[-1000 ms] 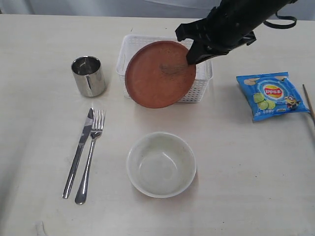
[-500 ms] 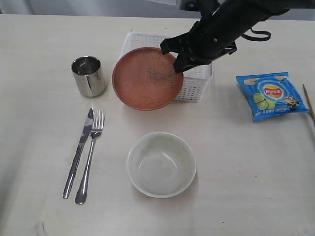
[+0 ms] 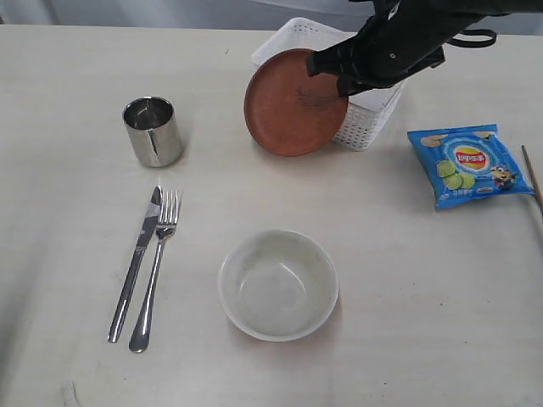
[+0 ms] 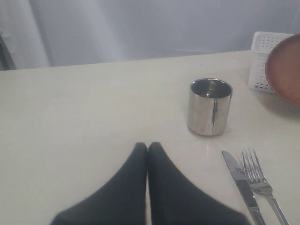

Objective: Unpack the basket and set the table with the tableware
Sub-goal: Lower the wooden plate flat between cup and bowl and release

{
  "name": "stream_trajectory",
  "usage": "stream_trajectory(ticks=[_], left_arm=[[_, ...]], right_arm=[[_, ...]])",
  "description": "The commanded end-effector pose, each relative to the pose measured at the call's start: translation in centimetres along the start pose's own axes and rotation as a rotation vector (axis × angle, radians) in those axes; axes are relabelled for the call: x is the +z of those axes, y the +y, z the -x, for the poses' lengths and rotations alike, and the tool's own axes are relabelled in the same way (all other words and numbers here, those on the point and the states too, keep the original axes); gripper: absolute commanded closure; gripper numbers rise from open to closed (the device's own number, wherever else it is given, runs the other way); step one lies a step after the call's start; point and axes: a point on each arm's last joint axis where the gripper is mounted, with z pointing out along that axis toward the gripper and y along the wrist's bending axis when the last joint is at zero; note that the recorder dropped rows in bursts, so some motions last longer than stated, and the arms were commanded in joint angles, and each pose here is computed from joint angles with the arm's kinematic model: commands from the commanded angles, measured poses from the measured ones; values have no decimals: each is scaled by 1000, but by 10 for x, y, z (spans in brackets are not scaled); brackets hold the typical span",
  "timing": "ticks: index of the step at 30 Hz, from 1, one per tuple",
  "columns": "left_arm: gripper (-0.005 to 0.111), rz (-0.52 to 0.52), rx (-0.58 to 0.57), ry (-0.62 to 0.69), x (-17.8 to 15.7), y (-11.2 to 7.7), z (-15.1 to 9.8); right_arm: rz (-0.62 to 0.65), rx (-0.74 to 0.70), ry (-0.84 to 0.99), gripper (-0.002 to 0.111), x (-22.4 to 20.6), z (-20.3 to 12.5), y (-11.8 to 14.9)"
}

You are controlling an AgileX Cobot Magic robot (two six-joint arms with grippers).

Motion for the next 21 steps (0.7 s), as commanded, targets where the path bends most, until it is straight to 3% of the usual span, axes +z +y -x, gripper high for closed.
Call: stream_trajectory(ticks=[1,7,13,16,21], left_arm=[[107,-6,-3,-8,0,0,0],[107,-6,-3,-8,0,0,0],[107,-6,-3,-8,0,0,0],[107,-6,-5,-8,0,0,0],[107,-6,-5,-8,0,0,0]], right_arm=[[39,-27,-33,109,-23,4,11],[104,-79,73,109,-39,-7,33],[123,-98,117,109,-16,-23,52],[114,-46,86,109,-6,-21,52],[100,-53,198,109,22,-36,48]])
